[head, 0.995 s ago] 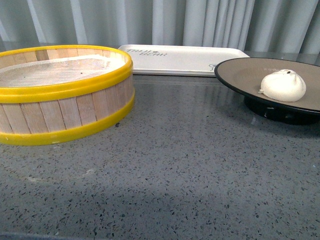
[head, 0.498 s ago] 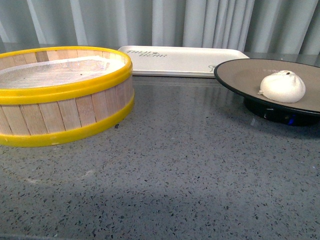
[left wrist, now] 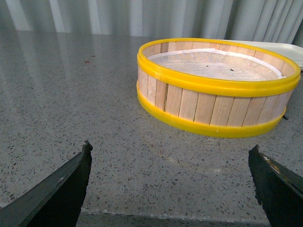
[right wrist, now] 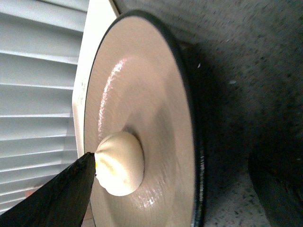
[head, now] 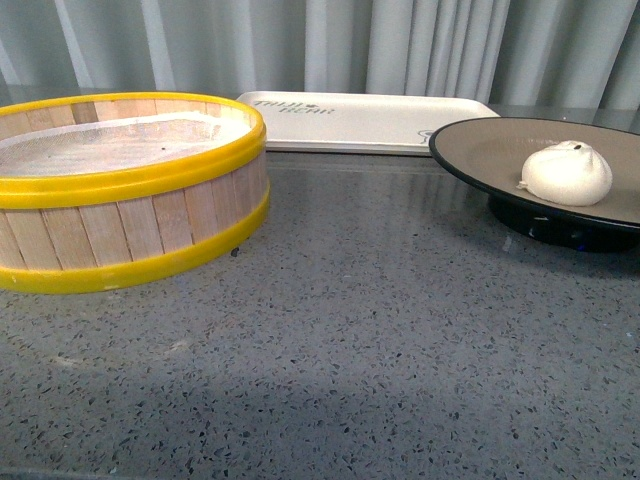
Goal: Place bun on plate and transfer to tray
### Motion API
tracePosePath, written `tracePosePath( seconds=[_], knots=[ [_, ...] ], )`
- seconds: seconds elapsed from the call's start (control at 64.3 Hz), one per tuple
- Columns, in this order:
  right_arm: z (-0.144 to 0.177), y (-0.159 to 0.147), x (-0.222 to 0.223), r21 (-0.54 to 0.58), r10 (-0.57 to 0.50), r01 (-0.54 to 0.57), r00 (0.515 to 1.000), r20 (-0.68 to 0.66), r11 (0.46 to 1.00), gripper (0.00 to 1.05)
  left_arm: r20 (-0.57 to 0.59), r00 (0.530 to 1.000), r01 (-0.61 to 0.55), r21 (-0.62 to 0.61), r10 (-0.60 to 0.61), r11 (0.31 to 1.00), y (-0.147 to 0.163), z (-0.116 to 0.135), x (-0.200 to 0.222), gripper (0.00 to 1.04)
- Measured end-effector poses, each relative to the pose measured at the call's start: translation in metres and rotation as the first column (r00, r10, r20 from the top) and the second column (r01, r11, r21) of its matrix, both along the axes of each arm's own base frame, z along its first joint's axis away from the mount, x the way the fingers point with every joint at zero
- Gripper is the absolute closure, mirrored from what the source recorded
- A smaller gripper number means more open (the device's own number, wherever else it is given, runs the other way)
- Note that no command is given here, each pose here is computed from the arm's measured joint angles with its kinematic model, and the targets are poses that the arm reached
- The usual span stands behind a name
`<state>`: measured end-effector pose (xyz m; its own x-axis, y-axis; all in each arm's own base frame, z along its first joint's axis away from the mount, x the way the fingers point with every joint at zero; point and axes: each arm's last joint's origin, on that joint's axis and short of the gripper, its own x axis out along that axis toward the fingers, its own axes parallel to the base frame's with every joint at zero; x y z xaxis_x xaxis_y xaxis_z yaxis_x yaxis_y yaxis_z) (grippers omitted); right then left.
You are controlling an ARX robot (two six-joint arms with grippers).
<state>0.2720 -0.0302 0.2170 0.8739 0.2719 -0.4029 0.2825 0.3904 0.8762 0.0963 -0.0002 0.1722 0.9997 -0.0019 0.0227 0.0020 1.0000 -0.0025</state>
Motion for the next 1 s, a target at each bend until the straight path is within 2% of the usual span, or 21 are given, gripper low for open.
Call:
tracePosePath(
  seconds=[0.591,0.902,0.995],
  knots=[
    [-0.001,0.001,0.003,0.035,0.007,-0.008,1.000,0.018,0.999,1.01,0.000,1.000,0.000,0.000,0.000,1.000,0.000,0.000,0.000,0.07],
    [0.006,-0.002,0.001,0.020,0.000,-0.001,0.997,0.075,1.000,1.02,0.000,1.000,0.000,0.000,0.000,1.000,0.000,0.000,0.000,0.07],
    [0.021,-0.002,-0.006,-0.002,-0.016,0.017,0.984,0.175,1.000,1.02,0.000,1.000,0.000,0.000,0.000,1.000,0.000,0.000,0.000,0.07]
  ],
)
